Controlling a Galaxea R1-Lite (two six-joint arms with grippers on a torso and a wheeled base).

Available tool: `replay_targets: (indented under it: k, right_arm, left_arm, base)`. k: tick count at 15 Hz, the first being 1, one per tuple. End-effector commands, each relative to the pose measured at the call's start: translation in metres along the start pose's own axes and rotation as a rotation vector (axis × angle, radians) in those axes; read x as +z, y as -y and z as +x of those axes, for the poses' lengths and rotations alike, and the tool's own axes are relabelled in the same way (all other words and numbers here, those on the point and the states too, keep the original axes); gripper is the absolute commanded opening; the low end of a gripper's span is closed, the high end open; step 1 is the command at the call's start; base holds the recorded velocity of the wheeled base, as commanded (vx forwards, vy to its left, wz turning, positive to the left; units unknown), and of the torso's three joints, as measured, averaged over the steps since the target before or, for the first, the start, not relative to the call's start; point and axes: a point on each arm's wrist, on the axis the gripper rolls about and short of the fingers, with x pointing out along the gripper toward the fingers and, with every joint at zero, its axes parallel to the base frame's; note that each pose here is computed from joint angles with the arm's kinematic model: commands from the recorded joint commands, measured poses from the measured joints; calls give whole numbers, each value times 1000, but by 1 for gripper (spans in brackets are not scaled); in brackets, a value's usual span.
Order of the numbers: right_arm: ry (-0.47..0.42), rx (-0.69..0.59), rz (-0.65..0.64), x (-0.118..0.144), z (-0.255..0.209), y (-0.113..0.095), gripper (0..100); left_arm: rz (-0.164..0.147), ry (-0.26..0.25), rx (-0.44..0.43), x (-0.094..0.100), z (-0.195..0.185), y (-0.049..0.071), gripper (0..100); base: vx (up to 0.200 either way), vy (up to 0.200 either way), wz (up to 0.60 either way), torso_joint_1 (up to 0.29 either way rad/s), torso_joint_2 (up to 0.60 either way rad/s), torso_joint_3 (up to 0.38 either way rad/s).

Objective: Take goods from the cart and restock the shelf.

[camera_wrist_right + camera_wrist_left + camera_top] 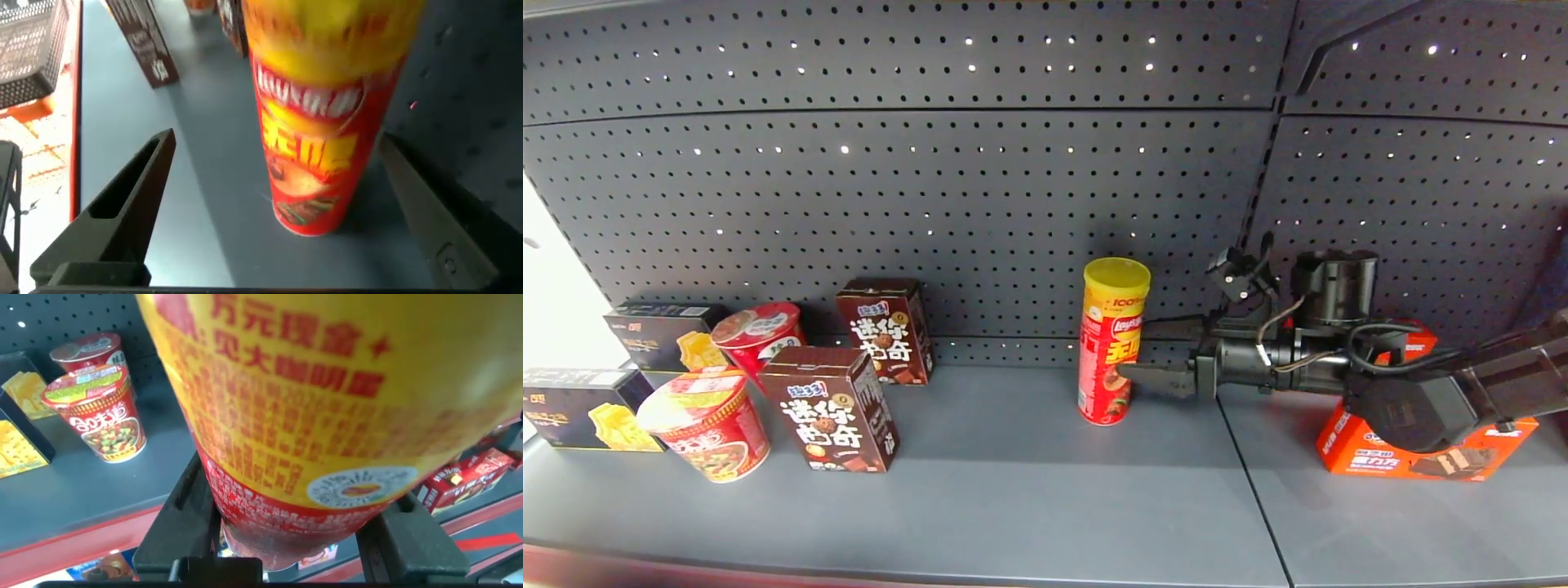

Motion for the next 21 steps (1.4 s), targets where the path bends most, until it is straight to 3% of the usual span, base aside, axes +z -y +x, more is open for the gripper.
replay_targets:
  k: [1,19,20,21]
  right_arm:
    - [-32,10,26,-15,10,4,100]
    - [-33,13,32,-49,68,38,100]
    - [-32,11,44,-48,68,38,0]
    - [-23,12,48,-45,67,37,0]
  left_arm:
    - [0,-2,-1,-1,0,0,0]
    - [-7,-31,2,-8,-4,1,0]
    - [-6,-32,2,-8,-4,1,0]
    - [-5,-35,2,-9,-4,1,0]
  base:
    - [0,0,0,0,0,0]
    - [0,0,0,0,0,0]
    - [0,0,0,0,0,0]
    - [0,0,0,0,0,0]
